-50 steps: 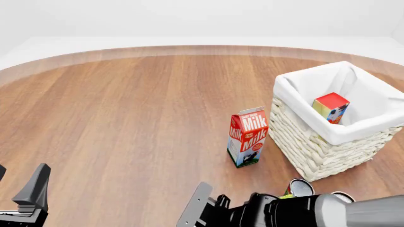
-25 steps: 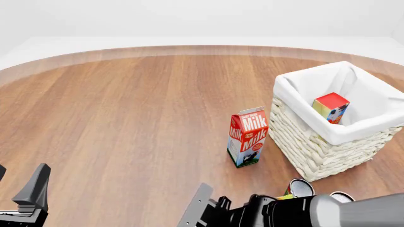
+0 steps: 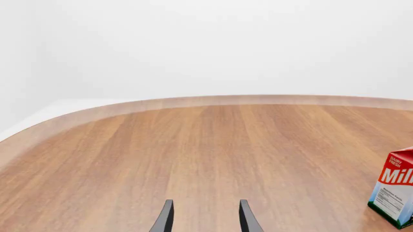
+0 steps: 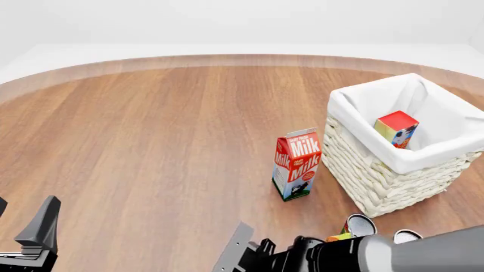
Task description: Pick up the cream cheese box and the butter, and put them in the basket.
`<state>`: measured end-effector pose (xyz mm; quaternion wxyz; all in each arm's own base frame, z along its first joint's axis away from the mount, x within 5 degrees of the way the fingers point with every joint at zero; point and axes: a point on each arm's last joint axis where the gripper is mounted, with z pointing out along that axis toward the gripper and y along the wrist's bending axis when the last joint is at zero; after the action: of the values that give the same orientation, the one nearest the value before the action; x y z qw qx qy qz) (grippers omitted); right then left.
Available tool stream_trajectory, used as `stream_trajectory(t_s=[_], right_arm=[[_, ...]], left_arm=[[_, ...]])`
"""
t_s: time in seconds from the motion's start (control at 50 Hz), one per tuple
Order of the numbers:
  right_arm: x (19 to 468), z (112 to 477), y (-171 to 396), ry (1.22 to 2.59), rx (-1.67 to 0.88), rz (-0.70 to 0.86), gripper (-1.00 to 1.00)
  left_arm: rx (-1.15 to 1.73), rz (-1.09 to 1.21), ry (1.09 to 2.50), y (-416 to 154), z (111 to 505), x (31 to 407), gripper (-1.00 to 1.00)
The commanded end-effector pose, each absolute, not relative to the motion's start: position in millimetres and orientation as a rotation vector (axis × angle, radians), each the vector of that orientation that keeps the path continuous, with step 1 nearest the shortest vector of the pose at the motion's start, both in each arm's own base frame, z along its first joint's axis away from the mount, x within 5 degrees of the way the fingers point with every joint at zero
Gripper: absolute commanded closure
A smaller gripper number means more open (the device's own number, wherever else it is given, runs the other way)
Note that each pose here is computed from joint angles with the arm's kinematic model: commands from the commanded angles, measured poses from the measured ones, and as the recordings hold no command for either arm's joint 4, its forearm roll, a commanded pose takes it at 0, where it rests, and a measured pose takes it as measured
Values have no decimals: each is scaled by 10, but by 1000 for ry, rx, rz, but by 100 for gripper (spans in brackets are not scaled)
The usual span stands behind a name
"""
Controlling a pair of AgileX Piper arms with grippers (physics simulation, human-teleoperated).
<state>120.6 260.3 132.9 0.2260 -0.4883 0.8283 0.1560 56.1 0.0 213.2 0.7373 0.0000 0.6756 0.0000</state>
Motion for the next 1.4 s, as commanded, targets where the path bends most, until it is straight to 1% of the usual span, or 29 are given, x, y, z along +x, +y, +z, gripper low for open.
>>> stream_trajectory(t_s=[0.02, 0.14, 0.16, 0.38, 0.54, 0.6, 0.8, 0.88, 1.0, 1.26, 1.34, 1.36, 1.38, 1.4], right_arm=[[1194, 1297, 2618, 2297, -1335, 436, -100], [1208, 1259, 2598, 2300, -1328, 433, -100], [1219, 1267, 2584, 2298, -1326, 431, 100], [1224, 1340, 2559, 2281, -1330, 432, 100], [1217, 1475, 2536, 2249, -1333, 442, 100], [1201, 1615, 2537, 2218, -1334, 459, 100], [1160, 1856, 2556, 2167, -1336, 491, 100], [1090, 2086, 2605, 2110, -1343, 534, 100], [1028, 2378, 2636, 2066, -1329, 583, 100], [1014, 2685, 2586, 2002, -1306, 616, 100], [1014, 2814, 2564, 1983, -1290, 629, 100], [1014, 2915, 2539, 1965, -1279, 637, 100], [1014, 2916, 2539, 1965, -1279, 637, 100], [1017, 2990, 2516, 1955, -1267, 642, 100]], left_arm=[[0, 0, 1484, 0, 2132, 561, -100], [0, 0, 1484, 0, 2132, 561, -100], [0, 0, 1484, 0, 2132, 561, -100], [0, 0, 1484, 0, 2132, 561, -100], [0, 0, 1484, 0, 2132, 561, -100], [0, 0, 1484, 0, 2132, 561, -100], [0, 0, 1484, 0, 2132, 561, -100], [0, 0, 1484, 0, 2132, 561, -100], [0, 0, 1484, 0, 2132, 561, -100], [0, 0, 1484, 0, 2132, 561, -100], [0, 0, 1484, 0, 2132, 561, -100], [0, 0, 1484, 0, 2132, 561, -100], [0, 0, 1484, 0, 2132, 561, -100], [0, 0, 1484, 0, 2132, 561, -100]])
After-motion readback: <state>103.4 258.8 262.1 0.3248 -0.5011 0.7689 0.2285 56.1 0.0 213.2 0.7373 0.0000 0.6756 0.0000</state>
